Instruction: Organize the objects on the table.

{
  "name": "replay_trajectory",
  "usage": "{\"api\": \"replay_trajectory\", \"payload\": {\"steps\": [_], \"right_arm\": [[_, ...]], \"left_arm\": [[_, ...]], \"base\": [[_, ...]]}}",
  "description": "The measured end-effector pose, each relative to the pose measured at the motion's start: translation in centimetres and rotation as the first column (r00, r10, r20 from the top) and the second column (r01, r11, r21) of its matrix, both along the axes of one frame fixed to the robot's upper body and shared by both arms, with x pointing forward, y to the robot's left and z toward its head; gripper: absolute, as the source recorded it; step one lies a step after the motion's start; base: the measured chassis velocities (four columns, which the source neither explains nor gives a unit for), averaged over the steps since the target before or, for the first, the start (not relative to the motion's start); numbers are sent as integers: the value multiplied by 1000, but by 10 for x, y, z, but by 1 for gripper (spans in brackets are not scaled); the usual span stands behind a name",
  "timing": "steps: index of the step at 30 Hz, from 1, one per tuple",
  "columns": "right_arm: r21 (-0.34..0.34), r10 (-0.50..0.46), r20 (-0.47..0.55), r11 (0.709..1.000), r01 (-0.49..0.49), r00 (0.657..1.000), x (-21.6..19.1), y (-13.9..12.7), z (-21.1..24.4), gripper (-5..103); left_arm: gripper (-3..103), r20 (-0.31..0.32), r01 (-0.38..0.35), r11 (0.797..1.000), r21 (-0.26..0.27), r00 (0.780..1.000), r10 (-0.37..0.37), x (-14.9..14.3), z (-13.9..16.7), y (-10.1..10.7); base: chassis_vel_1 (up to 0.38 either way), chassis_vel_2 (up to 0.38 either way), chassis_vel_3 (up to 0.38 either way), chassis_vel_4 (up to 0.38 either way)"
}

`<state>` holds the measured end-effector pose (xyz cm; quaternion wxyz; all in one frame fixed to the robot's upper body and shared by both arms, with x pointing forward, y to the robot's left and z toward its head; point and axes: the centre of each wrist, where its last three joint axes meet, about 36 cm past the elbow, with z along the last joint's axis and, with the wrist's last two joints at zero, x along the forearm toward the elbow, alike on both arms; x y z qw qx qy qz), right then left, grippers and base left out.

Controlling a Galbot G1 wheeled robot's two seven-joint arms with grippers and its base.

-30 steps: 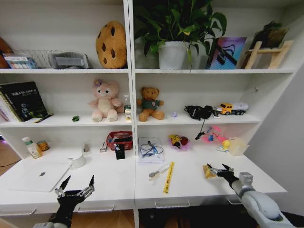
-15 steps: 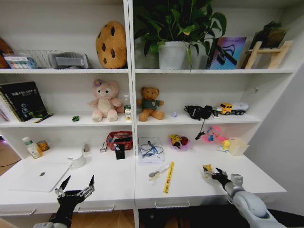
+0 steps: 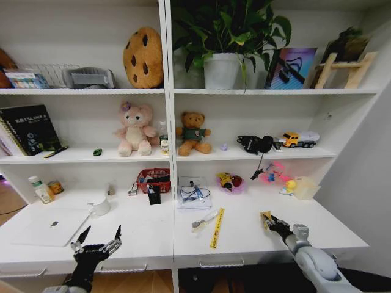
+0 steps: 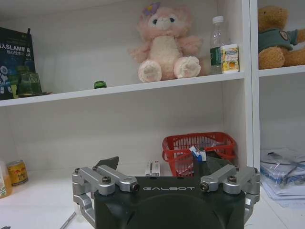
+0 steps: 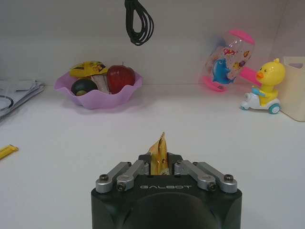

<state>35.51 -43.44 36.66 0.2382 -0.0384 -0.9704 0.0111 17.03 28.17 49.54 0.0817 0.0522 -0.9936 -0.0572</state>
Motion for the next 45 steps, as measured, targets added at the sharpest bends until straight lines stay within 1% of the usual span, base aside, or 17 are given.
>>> {"api": "replay_trajectory", "payload": {"steps": [1, 2, 3, 4, 7, 12, 14, 16, 19, 25, 27, 30, 32, 35, 36, 38, 45], "right_arm": [[0, -1, 2, 1000, 1, 1000, 1, 0, 0, 13], [0, -1, 7, 1000, 1, 1000, 2, 0, 1, 8], [0, -1, 7, 1000, 1, 1000, 2, 0, 1, 8], [1, -1, 12, 1000, 1, 1000, 2, 0, 2, 3], [3, -1, 25, 1000, 1, 1000, 3, 1, 5, 1], [5, 4, 57, 1000, -4, 998, 5, 3, 13, 0], [24, 20, 122, 999, -23, 992, 18, 5, 36, 0], [25, 23, 134, 999, -26, 991, 22, 5, 41, 0], [35, 39, 211, 998, -47, 977, 55, 8, 55, 0], [36, 64, 267, 996, -76, 961, 96, 14, 62, 0], [56, 121, 293, 988, -144, 948, 117, 19, 56, 0], [65, 141, 298, 984, -167, 944, 131, 26, 51, 0], [79, 153, 288, 980, -182, 946, 150, 40, 43, 0], [67, 153, 281, 982, -178, 947, 169, 51, 37, 0], [67, 153, 281, 982, -178, 947, 169, 51, 37, 0], [23, 156, 296, 985, -171, 942, 189, 57, 35, 0], [29, 122, 294, 990, -137, 948, 222, 59, 27, 0]], "left_arm": [[100, 0, 0, 1000, 0, 1000, 0, 0, 0, 0], [100, 0, 0, 1000, 0, 1000, 0, 0, 0, 0], [100, 0, 0, 1000, 0, 1000, 0, 0, 0, 0], [100, 0, 0, 1000, 0, 1000, 0, 0, 0, 0], [100, 0, 0, 1000, 0, 1000, 0, 0, 0, 0], [100, 0, 0, 1000, 0, 1000, 0, 0, 0, 0], [100, 0, 0, 1000, 0, 1000, 0, 0, 0, 0], [100, 0, 0, 1000, 0, 1000, 0, 0, 0, 0], [100, 0, 0, 1000, 0, 1000, 0, 0, 0, 0], [100, 0, 0, 1000, 0, 1000, 0, 0, 0, 0], [100, 0, 0, 1000, 0, 1000, 0, 0, 0, 0], [100, 0, 0, 1000, 0, 1000, 0, 0, 0, 0], [100, 0, 0, 1000, 0, 1000, 0, 0, 0, 0], [100, 0, 0, 1000, 0, 1000, 0, 0, 0, 0], [100, 0, 0, 1000, 0, 1000, 0, 0, 0, 0], [100, 0, 0, 1000, 0, 1000, 0, 0, 0, 0], [100, 0, 0, 1000, 0, 1000, 0, 0, 0, 0]], "base": [[0, 0, 0, 0], [0, 0, 0, 0], [0, 0, 0, 0], [0, 0, 0, 0], [0, 0, 0, 0], [0, 0, 0, 0], [0, 0, 0, 0], [0, 0, 0, 0], [0, 0, 0, 0], [0, 0, 0, 0], [0, 0, 0, 0], [0, 0, 0, 0], [0, 0, 0, 0], [0, 0, 0, 0], [0, 0, 0, 0], [0, 0, 0, 0], [0, 0, 0, 0]]}}
